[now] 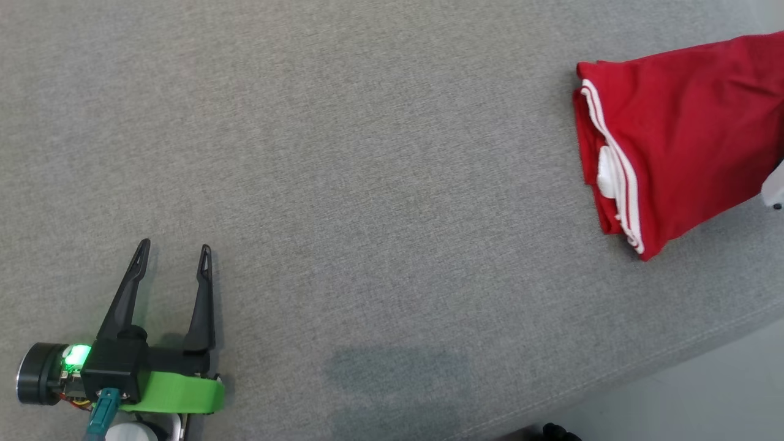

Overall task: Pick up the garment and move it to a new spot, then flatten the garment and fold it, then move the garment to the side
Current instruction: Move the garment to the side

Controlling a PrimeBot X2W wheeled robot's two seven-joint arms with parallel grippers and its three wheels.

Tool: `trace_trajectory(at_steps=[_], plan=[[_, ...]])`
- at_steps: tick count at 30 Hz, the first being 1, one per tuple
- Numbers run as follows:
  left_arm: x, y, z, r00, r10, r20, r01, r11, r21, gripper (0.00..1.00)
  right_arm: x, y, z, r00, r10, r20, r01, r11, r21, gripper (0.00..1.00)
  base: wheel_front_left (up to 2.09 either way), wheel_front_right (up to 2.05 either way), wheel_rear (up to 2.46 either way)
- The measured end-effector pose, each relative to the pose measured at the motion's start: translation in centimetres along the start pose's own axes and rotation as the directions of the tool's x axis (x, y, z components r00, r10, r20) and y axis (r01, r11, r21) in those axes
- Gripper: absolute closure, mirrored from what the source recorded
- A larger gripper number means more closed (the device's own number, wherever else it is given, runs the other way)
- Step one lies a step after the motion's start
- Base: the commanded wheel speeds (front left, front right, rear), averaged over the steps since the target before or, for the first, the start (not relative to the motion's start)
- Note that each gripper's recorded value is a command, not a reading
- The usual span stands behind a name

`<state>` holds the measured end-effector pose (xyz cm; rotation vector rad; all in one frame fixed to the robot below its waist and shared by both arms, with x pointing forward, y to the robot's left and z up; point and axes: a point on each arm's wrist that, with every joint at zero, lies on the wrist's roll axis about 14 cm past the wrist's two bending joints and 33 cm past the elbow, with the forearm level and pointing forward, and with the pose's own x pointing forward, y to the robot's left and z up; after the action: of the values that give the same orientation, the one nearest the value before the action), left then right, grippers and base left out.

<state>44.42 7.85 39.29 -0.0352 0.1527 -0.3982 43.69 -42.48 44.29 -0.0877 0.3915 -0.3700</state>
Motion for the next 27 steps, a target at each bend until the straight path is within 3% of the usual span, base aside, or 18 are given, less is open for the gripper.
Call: trace_trajectory(at_steps=[5, 8, 9, 10, 15, 21, 27], plan=[[-1.3, 2.0, -0.3, 0.998, 0.068, -0.017, -0.067, 0.998, 0.014, 0.00, 3.0, -0.2, 2.6, 0.999, -0.028, 0.028, 0.029, 0.999, -0.028, 1.00, 0.00, 0.00, 0.00], [-2.8, 3.7, -0.6, 0.989, 0.142, -0.034, -0.142, 0.990, 0.006, 0.00, 5.4, -2.1, 3.0, 0.994, -0.108, -0.012, 0.108, 0.993, -0.041, 0.97, 0.00, 0.00, 0.00], [-3.0, 4.0, -0.7, 0.987, 0.154, -0.038, -0.154, 0.988, 0.006, 0.00, 5.8, -2.0, 2.9, 0.993, -0.114, -0.018, 0.113, 0.993, -0.046, 0.54, 0.00, 0.00, 0.00], [-3.2, 4.2, -0.8, 0.986, 0.163, -0.042, -0.163, 0.987, 0.005, 0.00, 6.1, -2.0, 2.6, 0.992, -0.121, -0.026, 0.120, 0.992, -0.041, 0.00, 0.00, 0.00, 0.00], [-3.5, 4.6, -1.2, 0.981, 0.186, -0.052, -0.186, 0.983, -0.005, 0.00, 6.9, -1.4, 1.5, 0.990, -0.127, -0.057, 0.121, 0.988, -0.097, 0.00, 0.00, 0.00, 0.00], [-3.2, 4.3, 0.4, 0.982, 0.187, -0.007, -0.187, 0.982, -0.020, 0.00, 6.0, -1.2, 7.6, 0.970, -0.098, 0.222, 0.129, 0.983, -0.131, 0.00, 0.00, 0.00, 0.00], [-4.3, 4.4, 3.0, 0.972, 0.230, 0.053, -0.228, 0.972, -0.054, 0.00, 1.2, 1.3, 12.7, 0.890, 0.001, 0.456, 0.065, 0.990, -0.129, 0.00, 0.00, 0.00, 0.00]])
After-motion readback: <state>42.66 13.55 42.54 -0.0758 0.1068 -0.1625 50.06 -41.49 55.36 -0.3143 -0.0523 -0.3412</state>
